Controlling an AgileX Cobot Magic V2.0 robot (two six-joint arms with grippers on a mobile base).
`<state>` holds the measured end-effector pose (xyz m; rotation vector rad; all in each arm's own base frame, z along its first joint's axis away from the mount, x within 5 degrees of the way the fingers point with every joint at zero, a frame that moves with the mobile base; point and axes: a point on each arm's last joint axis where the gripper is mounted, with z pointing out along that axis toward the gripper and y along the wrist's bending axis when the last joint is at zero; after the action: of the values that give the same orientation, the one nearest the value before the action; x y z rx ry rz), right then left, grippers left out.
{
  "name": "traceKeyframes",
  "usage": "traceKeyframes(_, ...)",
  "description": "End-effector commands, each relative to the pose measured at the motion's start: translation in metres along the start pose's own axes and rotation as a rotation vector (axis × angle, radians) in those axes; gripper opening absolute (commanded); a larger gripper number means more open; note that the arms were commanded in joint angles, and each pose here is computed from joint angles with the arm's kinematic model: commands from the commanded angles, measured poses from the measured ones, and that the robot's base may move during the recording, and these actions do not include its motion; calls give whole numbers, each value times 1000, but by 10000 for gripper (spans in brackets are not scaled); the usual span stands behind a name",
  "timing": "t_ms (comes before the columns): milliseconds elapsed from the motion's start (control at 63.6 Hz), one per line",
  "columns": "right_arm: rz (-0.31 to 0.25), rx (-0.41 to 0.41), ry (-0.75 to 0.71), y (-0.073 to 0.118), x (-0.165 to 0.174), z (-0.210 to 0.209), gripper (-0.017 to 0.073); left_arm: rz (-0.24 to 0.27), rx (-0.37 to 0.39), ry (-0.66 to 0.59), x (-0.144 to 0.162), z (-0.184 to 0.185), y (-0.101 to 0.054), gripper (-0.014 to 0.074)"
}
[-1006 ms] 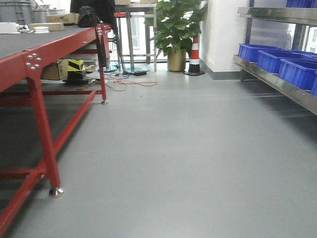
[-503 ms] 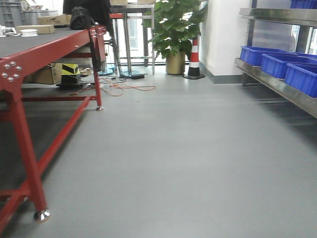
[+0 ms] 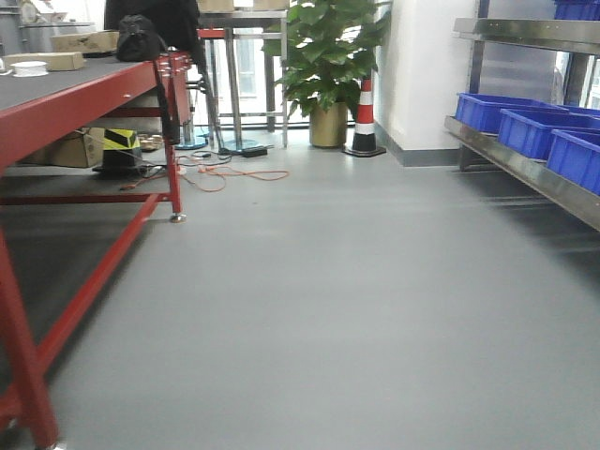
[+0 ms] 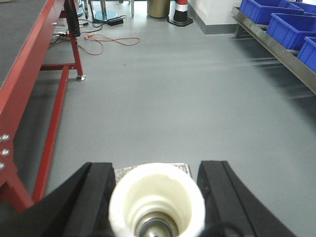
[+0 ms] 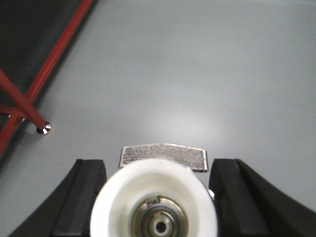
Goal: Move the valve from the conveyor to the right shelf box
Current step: 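Drive the base up to the steel shelf of blue bins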
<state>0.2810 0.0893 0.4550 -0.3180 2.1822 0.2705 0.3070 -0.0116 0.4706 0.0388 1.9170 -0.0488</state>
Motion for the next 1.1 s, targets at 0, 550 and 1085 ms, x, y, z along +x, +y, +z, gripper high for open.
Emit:
traceKeyframes(0, -4, 7, -104, 0, -11, -12, -163, -10, 8, -73, -8, -6, -2, -111)
traceKeyframes(550, -4, 7, -104, 0, -11, -12, -163, -10, 8, -73, -8, -6, -2, -111)
traceKeyframes(1085, -4, 7, -104, 0, -11, -12, -163, -10, 8, -73, -8, -6, -2, -111)
